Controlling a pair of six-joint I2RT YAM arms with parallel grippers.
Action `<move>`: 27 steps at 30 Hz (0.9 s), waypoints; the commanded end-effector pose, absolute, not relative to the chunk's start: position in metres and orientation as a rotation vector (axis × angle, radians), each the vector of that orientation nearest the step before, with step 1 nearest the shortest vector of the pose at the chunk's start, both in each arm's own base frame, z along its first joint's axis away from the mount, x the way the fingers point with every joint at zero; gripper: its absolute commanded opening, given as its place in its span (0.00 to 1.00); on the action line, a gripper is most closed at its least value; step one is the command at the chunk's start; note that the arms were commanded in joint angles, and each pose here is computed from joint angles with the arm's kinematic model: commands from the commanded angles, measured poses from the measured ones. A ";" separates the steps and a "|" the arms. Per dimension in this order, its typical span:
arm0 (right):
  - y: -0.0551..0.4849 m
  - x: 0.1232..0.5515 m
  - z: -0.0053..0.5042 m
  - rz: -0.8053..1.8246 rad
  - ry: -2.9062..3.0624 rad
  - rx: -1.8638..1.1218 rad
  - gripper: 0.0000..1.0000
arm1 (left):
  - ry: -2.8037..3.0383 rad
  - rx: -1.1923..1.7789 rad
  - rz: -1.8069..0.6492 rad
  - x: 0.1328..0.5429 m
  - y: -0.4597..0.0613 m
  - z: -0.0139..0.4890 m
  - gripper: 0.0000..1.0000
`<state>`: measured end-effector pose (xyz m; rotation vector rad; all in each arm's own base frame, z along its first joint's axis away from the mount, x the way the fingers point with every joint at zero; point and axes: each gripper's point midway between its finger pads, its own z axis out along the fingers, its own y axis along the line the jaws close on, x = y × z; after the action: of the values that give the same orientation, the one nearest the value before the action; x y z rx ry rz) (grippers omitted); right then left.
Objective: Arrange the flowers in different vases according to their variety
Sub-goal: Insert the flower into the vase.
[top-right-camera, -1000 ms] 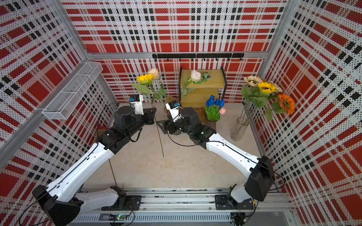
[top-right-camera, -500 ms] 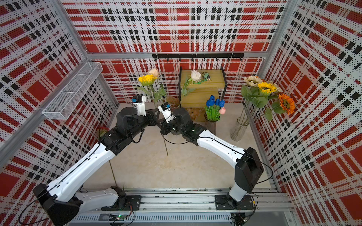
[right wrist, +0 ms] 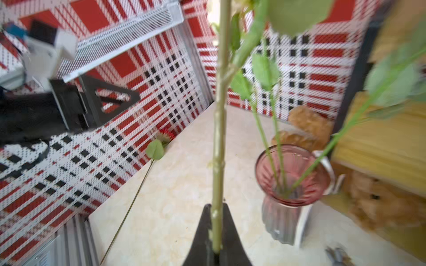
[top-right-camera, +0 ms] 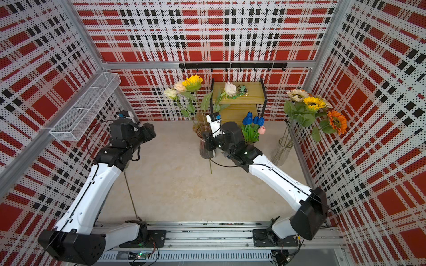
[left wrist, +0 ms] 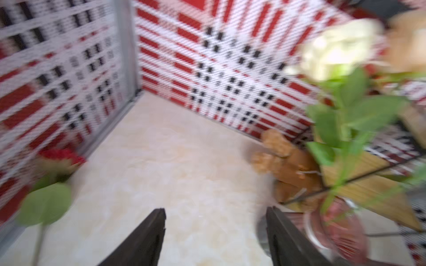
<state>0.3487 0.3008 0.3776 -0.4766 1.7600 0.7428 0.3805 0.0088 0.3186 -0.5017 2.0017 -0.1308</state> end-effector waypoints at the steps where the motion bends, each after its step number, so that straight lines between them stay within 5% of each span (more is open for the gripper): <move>1: 0.262 0.347 0.410 0.633 1.699 -0.421 0.00 | 2.222 -0.570 -0.047 0.355 0.030 0.248 0.75; 13: 0.129 0.347 0.482 0.310 1.595 -0.232 0.00 | 2.404 -0.837 0.257 0.307 0.119 0.154 0.76; 27: 0.077 0.361 0.512 0.265 1.568 -0.142 0.00 | 2.520 -0.873 0.389 0.297 0.182 0.089 0.76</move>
<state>0.3572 0.0804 0.5133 -0.1413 1.5521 0.2604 0.2890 0.1749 0.0896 -0.9558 2.5425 0.3459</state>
